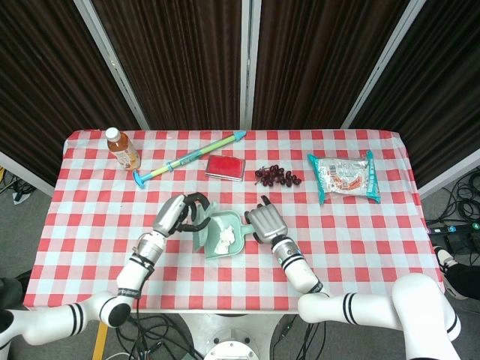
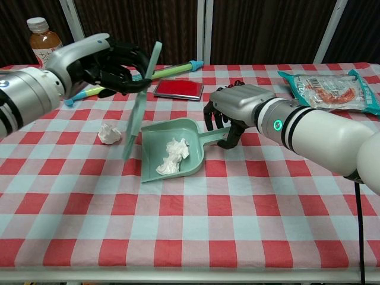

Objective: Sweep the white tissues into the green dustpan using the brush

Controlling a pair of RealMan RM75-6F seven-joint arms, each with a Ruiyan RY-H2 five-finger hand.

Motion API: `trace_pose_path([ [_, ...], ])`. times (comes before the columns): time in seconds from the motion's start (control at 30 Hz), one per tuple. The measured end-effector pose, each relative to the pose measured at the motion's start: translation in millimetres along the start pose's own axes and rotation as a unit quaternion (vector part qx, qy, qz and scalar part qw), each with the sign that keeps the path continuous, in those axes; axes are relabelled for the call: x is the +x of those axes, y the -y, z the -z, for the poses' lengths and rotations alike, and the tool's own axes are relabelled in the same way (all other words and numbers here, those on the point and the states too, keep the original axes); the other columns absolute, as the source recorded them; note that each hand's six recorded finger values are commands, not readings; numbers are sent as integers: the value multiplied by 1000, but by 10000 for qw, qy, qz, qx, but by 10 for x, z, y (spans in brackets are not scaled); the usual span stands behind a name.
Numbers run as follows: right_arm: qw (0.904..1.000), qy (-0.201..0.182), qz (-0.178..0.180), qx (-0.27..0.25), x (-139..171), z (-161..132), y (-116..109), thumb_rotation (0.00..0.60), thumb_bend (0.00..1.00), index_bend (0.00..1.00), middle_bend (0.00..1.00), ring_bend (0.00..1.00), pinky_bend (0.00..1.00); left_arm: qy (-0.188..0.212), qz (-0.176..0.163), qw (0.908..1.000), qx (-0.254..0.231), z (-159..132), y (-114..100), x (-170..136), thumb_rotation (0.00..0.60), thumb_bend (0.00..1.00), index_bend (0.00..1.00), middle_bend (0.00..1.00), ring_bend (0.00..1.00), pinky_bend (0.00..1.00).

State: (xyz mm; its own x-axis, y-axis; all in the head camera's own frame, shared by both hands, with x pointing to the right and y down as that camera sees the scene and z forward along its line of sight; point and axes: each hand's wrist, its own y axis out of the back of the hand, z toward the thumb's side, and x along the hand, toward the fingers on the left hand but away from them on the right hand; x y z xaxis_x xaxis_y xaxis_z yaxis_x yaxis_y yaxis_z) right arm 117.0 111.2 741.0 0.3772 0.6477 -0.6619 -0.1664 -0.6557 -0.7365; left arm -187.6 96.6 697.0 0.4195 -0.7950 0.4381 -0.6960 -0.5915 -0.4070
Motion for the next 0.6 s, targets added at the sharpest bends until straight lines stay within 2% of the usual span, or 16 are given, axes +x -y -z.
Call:
trace_pose_path([
  [0.27, 9999, 101, 46, -27, -9, 25, -27, 600, 338, 695, 587, 325, 112, -379, -317, 9966, 661, 431, -379, -14, 600, 470, 532, 555, 659, 878],
  [0.43, 9999, 158, 31, 13, -11, 25, -19, 600, 337, 695, 587, 324, 113, -597, -230, 9954, 720, 642, -372, 57, 600, 473, 533, 555, 658, 878],
  [0.6, 9998, 211, 36, 25, -5, 37, -27, 600, 338, 695, 587, 324, 113, -603, -339, 9956, 633, 691, -347, 130, 600, 476, 532, 555, 658, 878],
])
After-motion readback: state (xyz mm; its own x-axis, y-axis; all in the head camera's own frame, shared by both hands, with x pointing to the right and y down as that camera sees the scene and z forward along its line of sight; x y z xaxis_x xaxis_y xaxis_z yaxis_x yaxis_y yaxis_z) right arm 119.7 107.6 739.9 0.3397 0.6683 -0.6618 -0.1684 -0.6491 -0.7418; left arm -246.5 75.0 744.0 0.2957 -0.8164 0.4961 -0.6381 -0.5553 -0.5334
